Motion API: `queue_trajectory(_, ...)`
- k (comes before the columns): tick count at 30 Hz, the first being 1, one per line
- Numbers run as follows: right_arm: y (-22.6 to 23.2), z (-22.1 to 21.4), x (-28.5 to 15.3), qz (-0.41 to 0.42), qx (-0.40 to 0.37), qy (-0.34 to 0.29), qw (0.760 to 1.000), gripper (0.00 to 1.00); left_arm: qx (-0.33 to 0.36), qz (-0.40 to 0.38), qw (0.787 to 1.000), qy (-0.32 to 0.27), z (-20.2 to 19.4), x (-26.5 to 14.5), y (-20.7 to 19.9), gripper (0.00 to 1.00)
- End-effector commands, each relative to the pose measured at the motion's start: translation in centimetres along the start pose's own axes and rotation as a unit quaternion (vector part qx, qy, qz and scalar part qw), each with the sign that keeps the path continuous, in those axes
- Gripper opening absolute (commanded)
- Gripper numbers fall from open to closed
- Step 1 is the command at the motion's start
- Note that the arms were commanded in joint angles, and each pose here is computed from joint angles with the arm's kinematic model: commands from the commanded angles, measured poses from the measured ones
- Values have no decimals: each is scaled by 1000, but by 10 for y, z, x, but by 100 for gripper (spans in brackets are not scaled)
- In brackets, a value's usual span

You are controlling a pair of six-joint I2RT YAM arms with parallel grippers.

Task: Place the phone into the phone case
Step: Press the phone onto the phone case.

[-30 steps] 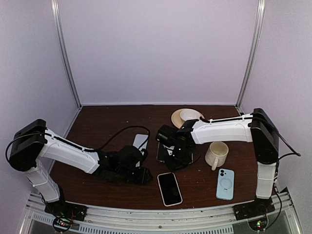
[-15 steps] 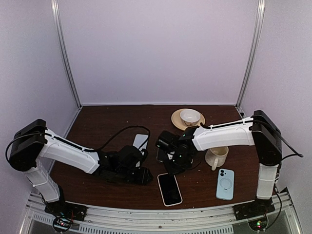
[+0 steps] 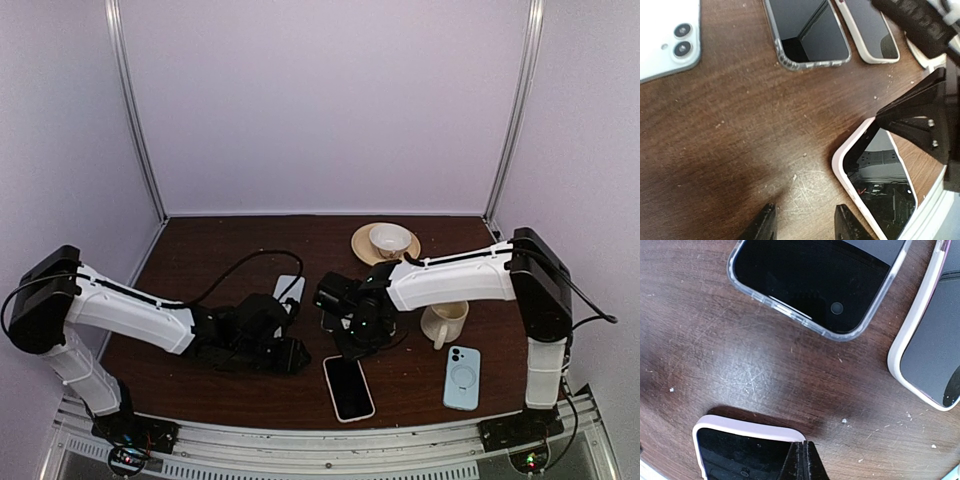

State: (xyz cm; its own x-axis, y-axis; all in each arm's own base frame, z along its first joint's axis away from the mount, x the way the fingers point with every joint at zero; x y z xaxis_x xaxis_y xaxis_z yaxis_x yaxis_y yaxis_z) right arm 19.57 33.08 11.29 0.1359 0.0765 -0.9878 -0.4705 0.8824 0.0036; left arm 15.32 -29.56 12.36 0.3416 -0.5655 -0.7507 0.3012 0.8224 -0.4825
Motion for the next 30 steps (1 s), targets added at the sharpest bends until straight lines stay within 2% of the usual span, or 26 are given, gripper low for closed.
queue_trajectory(1, -8, -67, 86, -81, -42, 199, 976, 0, 13, 13, 1000, -15, 1, -10, 3, 43)
queue_trajectory(7, 12, -66, 61, -77, -56, 168, 981, 0, 11, 27, 999, -28, -1, -22, 10, 43)
queue_trajectory(13, 26, -24, -11, -86, -59, 59, 993, 1, 12, 33, 998, -44, 2, -38, 12, 43)
queue_trajectory(19, 24, -5, -73, -95, -51, -16, 994, 12, 13, 41, 997, -64, 3, -56, 16, 45)
queue_trajectory(21, 20, -8, -83, -91, -38, -30, 995, 22, 12, 42, 997, -70, 4, -61, 17, 45)
queue_trajectory(26, 22, -25, -84, -48, -10, -52, 997, 56, 13, 49, 996, -76, 2, -70, 23, 45)
queue_trajectory(28, 24, -32, -81, -34, -4, -55, 998, 73, 13, 53, 996, -77, 1, -72, 24, 45)
queue_trajectory(30, 27, -37, -77, -16, 6, -57, 998, 95, 12, 53, 996, -76, 0, -73, 26, 45)
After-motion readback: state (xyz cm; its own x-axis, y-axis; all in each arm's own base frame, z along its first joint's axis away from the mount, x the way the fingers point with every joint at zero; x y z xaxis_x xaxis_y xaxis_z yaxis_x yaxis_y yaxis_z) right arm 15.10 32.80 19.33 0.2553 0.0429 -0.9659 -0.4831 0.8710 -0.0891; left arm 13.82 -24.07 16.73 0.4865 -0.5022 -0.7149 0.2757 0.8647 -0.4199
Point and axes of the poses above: each gripper's point midway between its finger pads, its own x axis out along the fingers, its own y axis along the line the jaws close on, z = x × y, the point moved 10 cm from there along -x, back along the fingers, and after that the axes turned 6 degrees about -x, right-handed, at the moved point
